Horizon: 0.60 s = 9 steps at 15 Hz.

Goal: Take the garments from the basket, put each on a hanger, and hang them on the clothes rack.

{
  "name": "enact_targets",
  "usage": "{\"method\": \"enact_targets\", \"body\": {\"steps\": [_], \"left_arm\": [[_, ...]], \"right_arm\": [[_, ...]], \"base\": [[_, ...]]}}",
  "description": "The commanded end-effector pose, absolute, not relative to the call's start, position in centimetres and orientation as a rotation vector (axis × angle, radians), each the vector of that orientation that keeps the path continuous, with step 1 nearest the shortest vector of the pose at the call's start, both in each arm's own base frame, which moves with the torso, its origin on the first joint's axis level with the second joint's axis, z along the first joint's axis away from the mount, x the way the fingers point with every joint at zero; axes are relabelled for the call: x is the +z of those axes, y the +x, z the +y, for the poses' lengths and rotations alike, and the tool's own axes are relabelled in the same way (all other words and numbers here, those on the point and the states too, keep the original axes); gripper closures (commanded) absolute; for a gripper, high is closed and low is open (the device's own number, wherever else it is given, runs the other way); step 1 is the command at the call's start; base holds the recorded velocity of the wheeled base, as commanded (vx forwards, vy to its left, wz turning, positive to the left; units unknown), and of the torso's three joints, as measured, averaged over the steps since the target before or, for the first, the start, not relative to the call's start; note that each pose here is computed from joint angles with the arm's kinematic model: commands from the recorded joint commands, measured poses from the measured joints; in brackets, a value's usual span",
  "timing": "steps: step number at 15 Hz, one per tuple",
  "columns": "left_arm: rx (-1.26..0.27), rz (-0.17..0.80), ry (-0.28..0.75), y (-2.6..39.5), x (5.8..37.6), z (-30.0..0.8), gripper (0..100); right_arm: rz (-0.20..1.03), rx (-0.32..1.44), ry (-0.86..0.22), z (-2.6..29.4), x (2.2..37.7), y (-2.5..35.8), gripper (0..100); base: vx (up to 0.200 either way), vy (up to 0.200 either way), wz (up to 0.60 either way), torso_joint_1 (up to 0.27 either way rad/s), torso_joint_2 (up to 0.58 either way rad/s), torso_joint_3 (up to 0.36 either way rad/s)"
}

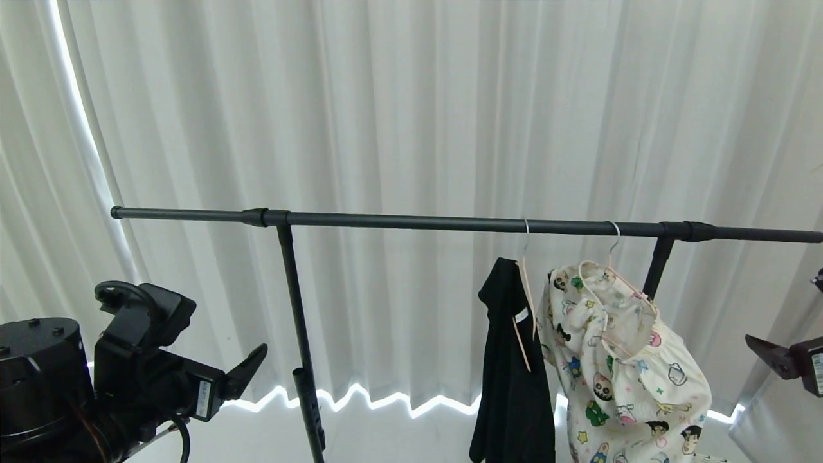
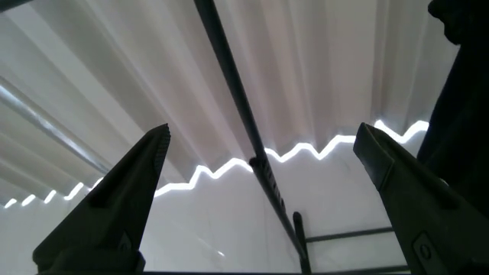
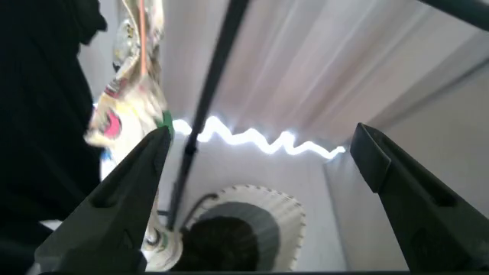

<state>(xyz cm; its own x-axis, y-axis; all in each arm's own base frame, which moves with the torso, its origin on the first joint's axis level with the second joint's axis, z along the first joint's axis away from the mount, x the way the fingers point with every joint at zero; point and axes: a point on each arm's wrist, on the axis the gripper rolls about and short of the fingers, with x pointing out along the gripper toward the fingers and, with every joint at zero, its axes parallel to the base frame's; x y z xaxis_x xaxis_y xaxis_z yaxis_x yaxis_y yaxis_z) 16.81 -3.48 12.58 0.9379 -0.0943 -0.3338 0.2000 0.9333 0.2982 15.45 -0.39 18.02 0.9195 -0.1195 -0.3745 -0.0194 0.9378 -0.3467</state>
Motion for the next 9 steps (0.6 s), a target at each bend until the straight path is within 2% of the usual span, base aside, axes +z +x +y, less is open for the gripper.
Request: {"method": "enact_targets", "body": {"steps": [1,5,8,9], "left_arm": [[-0.152,0.322,0.336,16.4,12.5,-3.4,0],[-0.149,0.312,0.334,16.1,12.6,-3.3,0],[-0.152,0.346,0.339,15.0,11.7,-3.0,0],[-0.155,0.364,0.341,14.3,11.2,-2.9,0]], "right_arm": [[0.417,-0.09,-0.367,-1.1,17.9,15.5,0],[0.414,-0.094,-0.378,-1.1,17.9,15.4,0],[0.412,-0.129,-0.387,-1.4,18.0,15.2,0],[0.411,-0.14,-0.387,-1.5,18.0,14.8,0]], "base": [[-0.2,0.0,0.0,0.007,0.0,0.002],[-0.2,0.0,0.0,0.004,0.0,0.005],[-0.2,0.0,0.0,0.002,0.0,0.004],[0.0,0.0,0.0,0.0,0.0,0.0]]}}
